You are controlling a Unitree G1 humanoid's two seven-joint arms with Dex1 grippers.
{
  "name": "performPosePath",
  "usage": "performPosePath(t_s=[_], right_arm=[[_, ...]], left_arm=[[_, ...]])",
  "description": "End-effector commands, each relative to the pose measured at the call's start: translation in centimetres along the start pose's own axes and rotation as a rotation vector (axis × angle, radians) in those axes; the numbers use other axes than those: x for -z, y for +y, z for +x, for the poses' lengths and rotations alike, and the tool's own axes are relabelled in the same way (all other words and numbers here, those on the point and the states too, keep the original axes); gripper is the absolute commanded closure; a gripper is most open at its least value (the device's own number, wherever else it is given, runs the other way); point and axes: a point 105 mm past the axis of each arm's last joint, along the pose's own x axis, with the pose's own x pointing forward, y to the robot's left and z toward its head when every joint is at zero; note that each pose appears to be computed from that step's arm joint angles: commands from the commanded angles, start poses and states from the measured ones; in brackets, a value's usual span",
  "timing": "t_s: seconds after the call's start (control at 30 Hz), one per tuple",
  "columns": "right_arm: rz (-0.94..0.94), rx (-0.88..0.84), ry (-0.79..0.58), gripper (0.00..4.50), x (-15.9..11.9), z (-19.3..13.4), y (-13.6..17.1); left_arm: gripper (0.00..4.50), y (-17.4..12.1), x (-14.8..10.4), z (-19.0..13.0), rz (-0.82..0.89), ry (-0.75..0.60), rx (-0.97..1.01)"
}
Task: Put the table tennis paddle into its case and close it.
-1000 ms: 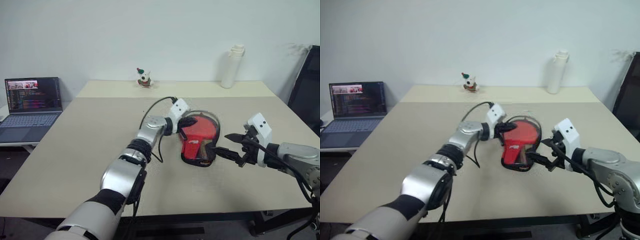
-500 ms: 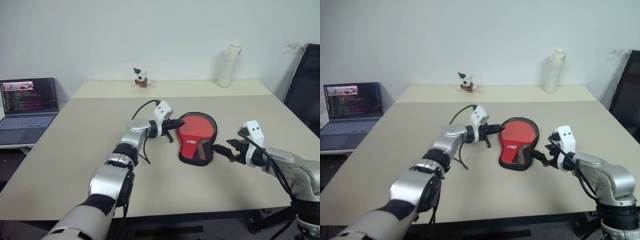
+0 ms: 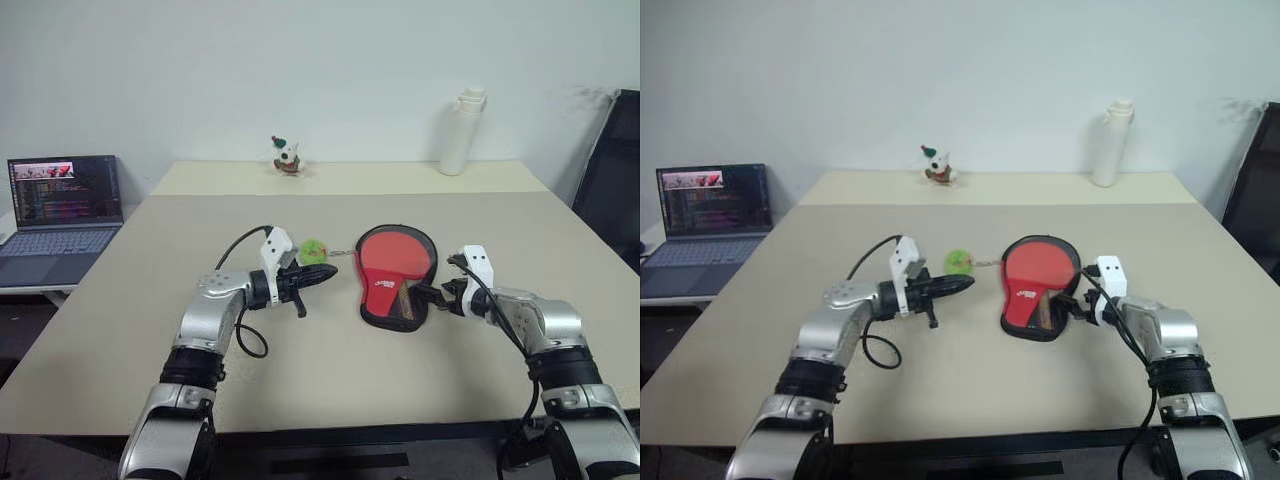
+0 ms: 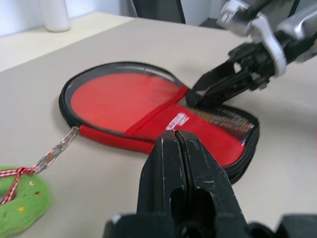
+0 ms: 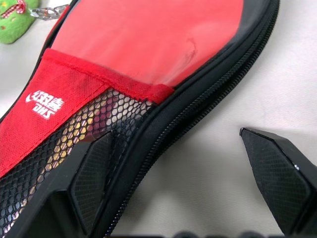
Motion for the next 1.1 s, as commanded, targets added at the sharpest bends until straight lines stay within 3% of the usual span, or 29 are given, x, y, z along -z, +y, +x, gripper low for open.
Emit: performPosePath(t_s=[0.03,0.23,0.3,0.6,0.77,1.1], right_arm=[[-0.029,-0.036,0.023,0.00,0.3,1.1,0.8],[-0.100,-0.088,0.075,0.00,0.9,2.7,2.5],[-0.113,-0.108,0.090,0.38,1.0,3.2,3.2],[-0.084,-0.165,0.125,3.24,1.3,4.6,4.8],[-0.001,-0.266,0.120,4.48,0.8,4.7,7.0],[0.018,-0.542,0.136,4.48,0.4,2.0,13.0]], left_arm=[[4.45,-0.1,-1.6,-0.3,0.040,-0.036,-0.017],[4.45,-0.1,-1.5,-0.2,0.041,-0.034,-0.024],[4.50,-0.1,-1.4,-0.2,0.041,-0.029,-0.025],[4.50,-0.1,-0.8,-0.8,0.047,-0.003,-0.028],[4.50,-0.5,0.0,-2.3,0.036,0.041,0.006],[4.50,-4.7,1.9,-6.4,-0.067,0.155,0.204]])
